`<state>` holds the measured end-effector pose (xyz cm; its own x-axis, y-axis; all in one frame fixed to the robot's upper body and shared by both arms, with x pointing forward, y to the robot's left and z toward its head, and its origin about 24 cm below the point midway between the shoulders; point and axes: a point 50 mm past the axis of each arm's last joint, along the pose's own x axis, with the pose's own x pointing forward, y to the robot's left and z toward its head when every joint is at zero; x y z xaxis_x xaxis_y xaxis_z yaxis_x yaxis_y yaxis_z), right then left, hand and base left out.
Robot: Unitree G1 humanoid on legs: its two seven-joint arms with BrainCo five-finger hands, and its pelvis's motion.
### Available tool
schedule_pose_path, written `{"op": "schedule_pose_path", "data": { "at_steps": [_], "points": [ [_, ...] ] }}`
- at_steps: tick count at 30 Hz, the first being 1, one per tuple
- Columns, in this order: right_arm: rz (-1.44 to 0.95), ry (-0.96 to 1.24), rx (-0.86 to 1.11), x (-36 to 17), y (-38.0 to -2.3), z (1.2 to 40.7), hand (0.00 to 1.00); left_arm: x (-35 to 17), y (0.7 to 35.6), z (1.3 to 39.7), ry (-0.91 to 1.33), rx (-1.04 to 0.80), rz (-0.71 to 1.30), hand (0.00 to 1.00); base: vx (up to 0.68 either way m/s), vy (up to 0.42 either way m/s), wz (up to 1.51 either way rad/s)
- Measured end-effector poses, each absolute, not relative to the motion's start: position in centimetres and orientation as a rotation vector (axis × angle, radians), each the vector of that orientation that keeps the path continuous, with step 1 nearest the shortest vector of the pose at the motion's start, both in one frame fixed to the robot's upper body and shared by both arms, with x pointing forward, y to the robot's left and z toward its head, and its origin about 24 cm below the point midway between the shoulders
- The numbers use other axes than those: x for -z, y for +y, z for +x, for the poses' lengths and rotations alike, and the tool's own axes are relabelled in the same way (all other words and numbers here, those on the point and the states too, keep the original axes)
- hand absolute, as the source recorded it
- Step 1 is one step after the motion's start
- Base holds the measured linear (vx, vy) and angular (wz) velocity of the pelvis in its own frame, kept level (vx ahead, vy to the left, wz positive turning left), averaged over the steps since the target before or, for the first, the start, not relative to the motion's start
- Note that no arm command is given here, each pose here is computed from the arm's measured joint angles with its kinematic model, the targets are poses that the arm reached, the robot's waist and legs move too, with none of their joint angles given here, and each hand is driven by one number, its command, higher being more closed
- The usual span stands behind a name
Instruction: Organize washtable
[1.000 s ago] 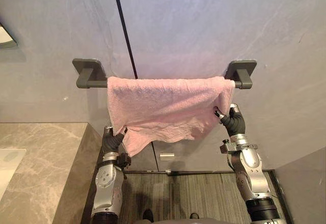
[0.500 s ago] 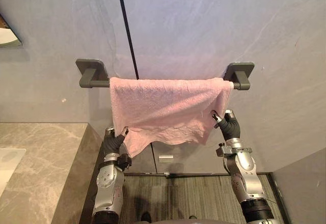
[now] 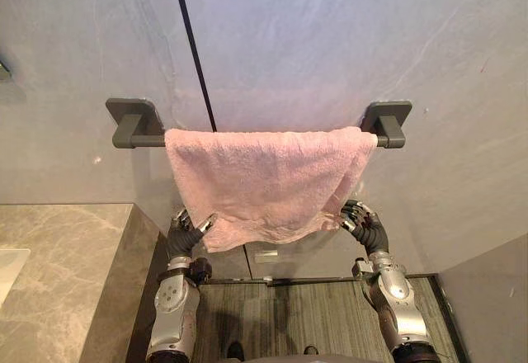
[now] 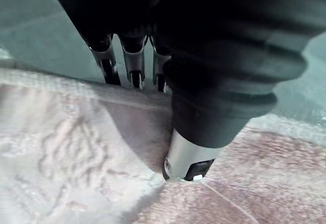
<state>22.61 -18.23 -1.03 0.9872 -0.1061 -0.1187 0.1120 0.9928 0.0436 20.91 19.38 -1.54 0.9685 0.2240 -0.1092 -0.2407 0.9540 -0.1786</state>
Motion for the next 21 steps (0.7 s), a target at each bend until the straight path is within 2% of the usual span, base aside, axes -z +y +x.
{"op": "schedule_pose_path", "data": {
  "at_steps": [6, 12, 16, 21],
  "points": [
    [0.020, 0.111, 0.184, 0.8, -19.0, 21.1, 0.00, 2.2, 19.4, 19.1, 0.133, -0.259, -0.196, 0.00, -0.02, -0.005, -0.06],
    [-0.009, 0.057, 0.381, -0.7, -22.9, 19.0, 0.00, 0.8, 22.1, 17.8, 0.061, -0.395, -0.198, 0.00, 0.00, -0.002, -0.02],
    [-0.056, -0.032, 0.558, -3.1, -26.5, 17.3, 0.00, -1.9, 24.8, 16.6, -0.061, -0.512, -0.175, 0.00, 0.00, 0.000, 0.00],
    [-0.109, -0.211, 0.663, -7.4, -28.4, 16.0, 0.00, -7.0, 26.4, 15.9, -0.298, -0.581, -0.133, 0.00, -0.01, -0.005, -0.01]
  ]
}}
